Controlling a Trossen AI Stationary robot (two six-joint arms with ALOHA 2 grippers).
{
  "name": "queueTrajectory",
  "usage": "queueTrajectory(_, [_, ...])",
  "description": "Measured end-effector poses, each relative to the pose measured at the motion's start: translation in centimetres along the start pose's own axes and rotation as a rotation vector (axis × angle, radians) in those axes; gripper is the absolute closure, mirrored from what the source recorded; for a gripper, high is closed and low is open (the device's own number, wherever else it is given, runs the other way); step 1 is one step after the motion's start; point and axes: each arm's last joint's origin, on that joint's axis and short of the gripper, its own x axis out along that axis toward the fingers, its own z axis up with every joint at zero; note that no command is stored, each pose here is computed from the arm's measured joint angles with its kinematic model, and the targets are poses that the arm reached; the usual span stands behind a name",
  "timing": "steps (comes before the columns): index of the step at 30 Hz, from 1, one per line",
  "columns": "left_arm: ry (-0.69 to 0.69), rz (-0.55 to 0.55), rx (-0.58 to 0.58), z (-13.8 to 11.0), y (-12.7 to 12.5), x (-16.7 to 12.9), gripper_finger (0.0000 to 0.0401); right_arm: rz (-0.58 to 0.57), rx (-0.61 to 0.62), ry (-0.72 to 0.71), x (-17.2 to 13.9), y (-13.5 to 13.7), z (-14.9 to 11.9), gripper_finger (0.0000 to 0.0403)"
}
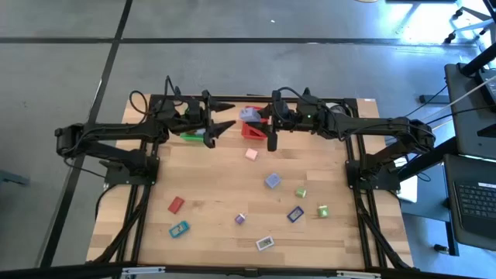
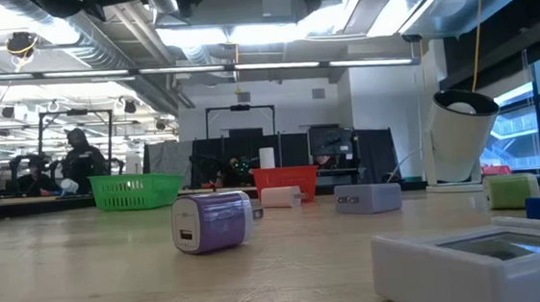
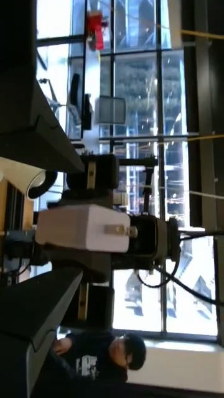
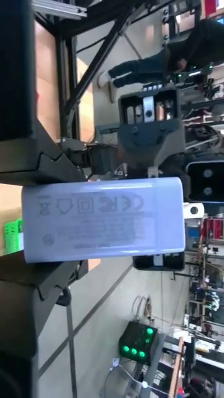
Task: Pick & Place Office items
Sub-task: Put the top light blue charger adapter into the green bin
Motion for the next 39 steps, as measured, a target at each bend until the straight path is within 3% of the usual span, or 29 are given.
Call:
queueTrajectory(6, [-0.059,-0.017,0.019,-0.4,-0.3,0.7,0.0119,0.037,-0.004,-0.019,0.4,0.1,-0.1,0.0277])
queueTrajectory(16, [-0.138,-0.039,-0.013,-2.0,-0.2,2.3,0.0122,0.04,-0.005,-0.038,0.5,0.0,0.0,0.0277])
queueTrajectory(25, [-0.096,-0.079,-0.073,-3.0,-0.1,5.8,0.0123,0.042,-0.001,-0.031,0.5,0.0,-0.1,0.0277])
queueTrajectory(39, [-0.117,-0.105,-0.035,-2.5,-0.1,6.4,0.0188,0.046,0.008,-0.015,0.5,0.0,-0.2,0.0277])
